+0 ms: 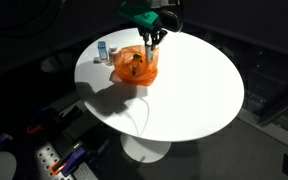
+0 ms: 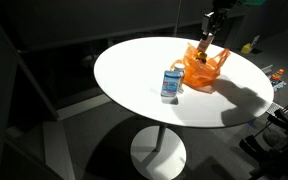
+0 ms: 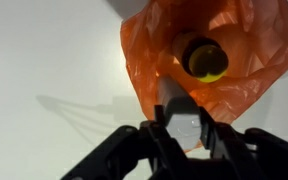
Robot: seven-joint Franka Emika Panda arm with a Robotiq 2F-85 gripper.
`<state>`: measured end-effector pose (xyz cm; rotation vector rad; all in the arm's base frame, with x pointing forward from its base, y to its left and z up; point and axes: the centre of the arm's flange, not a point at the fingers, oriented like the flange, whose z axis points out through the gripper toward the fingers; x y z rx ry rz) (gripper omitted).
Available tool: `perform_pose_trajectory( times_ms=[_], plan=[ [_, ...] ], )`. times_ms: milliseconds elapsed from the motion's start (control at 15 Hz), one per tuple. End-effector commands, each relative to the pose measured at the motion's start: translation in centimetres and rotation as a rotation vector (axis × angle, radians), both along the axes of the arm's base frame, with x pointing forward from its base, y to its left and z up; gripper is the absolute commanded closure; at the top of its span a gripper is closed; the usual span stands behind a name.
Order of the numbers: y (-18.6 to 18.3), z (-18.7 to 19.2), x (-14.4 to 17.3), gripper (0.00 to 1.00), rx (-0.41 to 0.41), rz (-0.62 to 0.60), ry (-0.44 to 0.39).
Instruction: Pick up the longest white container from the table and put it in the orange plastic bag
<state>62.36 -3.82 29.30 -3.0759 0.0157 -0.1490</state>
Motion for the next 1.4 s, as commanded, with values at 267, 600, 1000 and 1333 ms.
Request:
perform_pose_trajectory(
  times_ms=[267, 600, 1000, 1333],
  plan=[
    [-0.5, -2.2, 1.9, 0.89, 0.008, 0.022, 0.044],
    [-0.3, -3.2, 2.6, 0.89, 0.016, 0.024, 0.067],
    [0.0, -3.9, 3.2, 0.31, 0.010, 0.031, 0.107],
    [0.3, -3.1, 3.0, 0.00, 0.019, 0.036, 0.103]
  ],
)
